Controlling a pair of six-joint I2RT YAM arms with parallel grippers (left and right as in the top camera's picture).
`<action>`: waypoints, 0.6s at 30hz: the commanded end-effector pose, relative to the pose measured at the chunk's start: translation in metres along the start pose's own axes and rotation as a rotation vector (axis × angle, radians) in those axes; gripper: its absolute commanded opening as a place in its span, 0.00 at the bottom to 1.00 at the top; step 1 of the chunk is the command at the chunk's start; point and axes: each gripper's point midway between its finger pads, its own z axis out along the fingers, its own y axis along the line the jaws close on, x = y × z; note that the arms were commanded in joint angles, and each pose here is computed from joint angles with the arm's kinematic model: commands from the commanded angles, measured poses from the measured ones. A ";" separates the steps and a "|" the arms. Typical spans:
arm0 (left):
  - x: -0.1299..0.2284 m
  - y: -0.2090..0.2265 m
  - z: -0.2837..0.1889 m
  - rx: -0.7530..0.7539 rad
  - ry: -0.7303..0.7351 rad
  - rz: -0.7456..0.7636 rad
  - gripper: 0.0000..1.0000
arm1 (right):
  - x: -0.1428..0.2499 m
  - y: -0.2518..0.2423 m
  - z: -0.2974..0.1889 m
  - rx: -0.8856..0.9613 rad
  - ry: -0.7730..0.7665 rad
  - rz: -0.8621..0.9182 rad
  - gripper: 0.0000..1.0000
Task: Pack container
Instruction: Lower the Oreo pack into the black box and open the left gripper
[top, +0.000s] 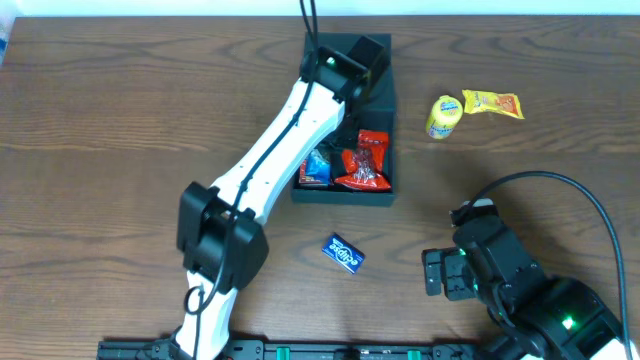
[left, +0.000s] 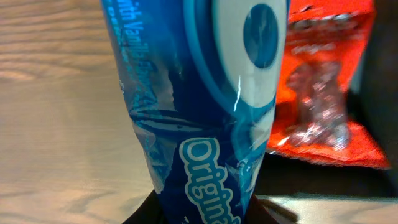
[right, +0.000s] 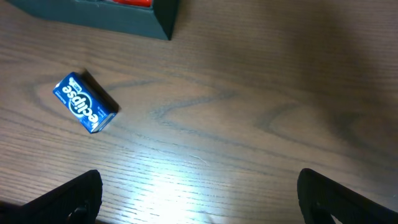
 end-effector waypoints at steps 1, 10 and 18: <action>-0.007 -0.017 0.004 0.074 0.013 0.017 0.21 | 0.000 0.000 0.000 0.000 -0.002 0.012 0.99; -0.006 -0.030 0.026 0.105 0.067 -0.048 0.21 | 0.000 0.000 0.000 0.000 -0.002 0.012 0.99; -0.008 -0.032 0.051 0.094 0.106 -0.098 0.20 | 0.000 0.000 0.000 0.000 -0.002 0.012 0.99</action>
